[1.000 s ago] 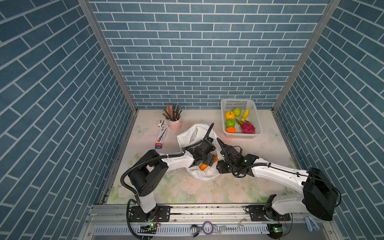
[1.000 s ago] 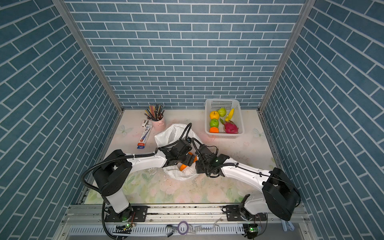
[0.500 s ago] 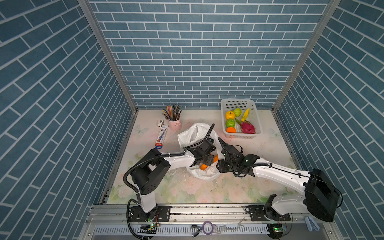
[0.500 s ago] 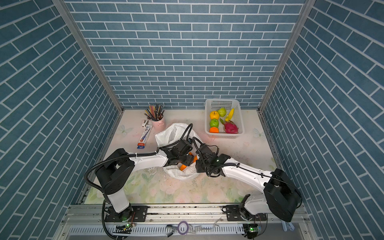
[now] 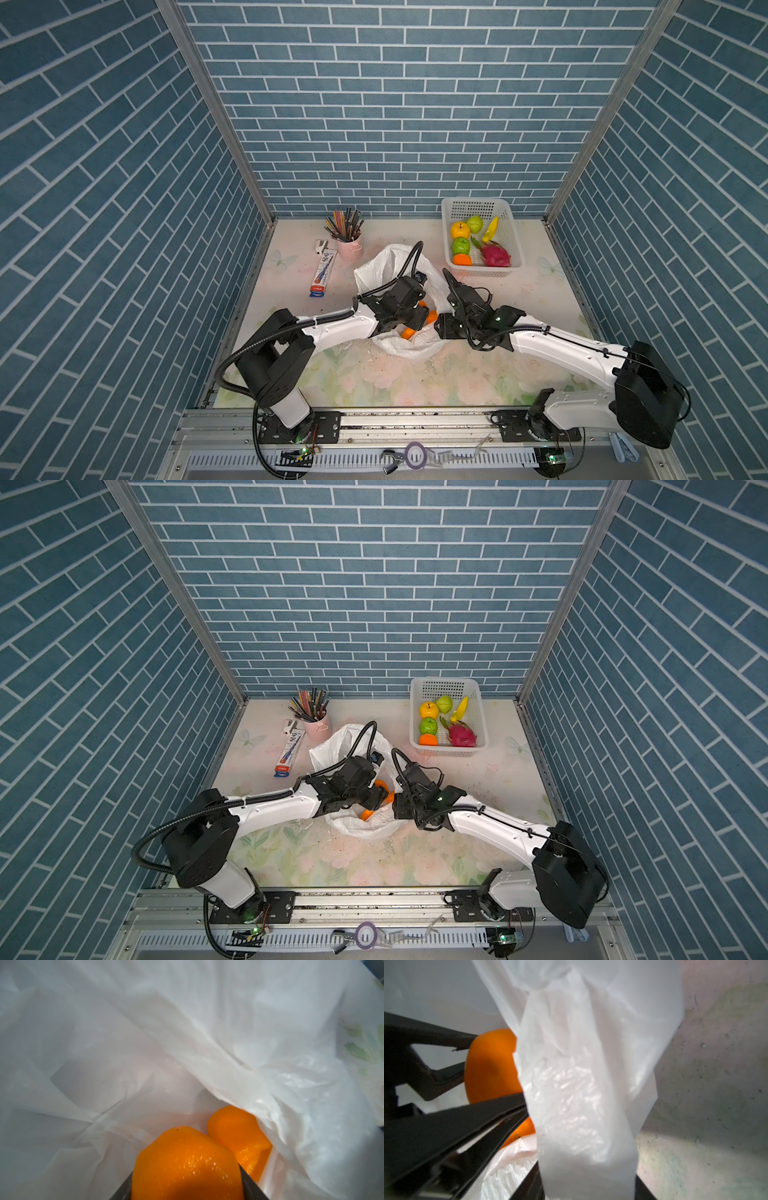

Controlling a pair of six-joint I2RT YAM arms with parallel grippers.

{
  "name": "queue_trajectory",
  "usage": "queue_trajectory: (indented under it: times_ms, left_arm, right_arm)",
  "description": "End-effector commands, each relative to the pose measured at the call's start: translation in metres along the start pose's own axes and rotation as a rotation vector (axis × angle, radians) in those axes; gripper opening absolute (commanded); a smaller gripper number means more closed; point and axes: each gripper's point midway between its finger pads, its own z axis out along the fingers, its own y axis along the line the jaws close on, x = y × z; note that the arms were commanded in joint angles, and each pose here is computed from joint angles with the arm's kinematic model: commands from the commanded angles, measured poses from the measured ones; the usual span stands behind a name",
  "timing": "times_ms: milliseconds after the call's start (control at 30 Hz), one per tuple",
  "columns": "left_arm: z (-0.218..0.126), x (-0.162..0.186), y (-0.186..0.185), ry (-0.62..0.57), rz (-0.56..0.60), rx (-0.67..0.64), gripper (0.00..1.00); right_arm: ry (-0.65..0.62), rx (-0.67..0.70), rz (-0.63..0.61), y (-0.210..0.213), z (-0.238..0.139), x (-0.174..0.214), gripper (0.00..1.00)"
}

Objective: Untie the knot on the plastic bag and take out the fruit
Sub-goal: 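Close the left gripper on an orange inside the bag, then lift the orange out with the left gripper while the right gripper grasps it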

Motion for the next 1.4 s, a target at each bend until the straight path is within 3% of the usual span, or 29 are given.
queue_trajectory:
  times_ms: [0, 300, 533, 700, 967, 1367]
  left_arm:
    - [-0.013, -0.009, -0.005, -0.066, 0.008, 0.048, 0.58]
    - [-0.052, -0.030, -0.013, -0.251, 0.047, 0.151, 0.58]
    - [-0.082, -0.050, -0.016, -0.376, 0.104, 0.175, 0.58]
    - [-0.113, -0.066, -0.028, -0.516, 0.220, 0.220, 0.58]
    - [-0.162, -0.085, -0.046, -0.720, 0.387, 0.263, 0.58]
    - [-0.196, -0.101, -0.062, -0.828, 0.515, 0.292, 0.58]
  right_arm:
    - [-0.042, -0.030, 0.048, 0.007, -0.011, -0.013, 0.60]
    - [-0.182, -0.102, 0.078, 0.021, -0.049, -0.042, 0.78]
    - [-0.384, -0.199, 0.078, 0.037, -0.106, -0.077, 0.84]
    - [-0.471, -0.355, -0.040, 0.066, -0.140, -0.089, 0.89]
    - [-0.429, -0.521, -0.141, 0.101, -0.163, -0.093, 0.98]
    - [-0.320, -0.583, -0.195, 0.128, -0.153, -0.096, 0.98]
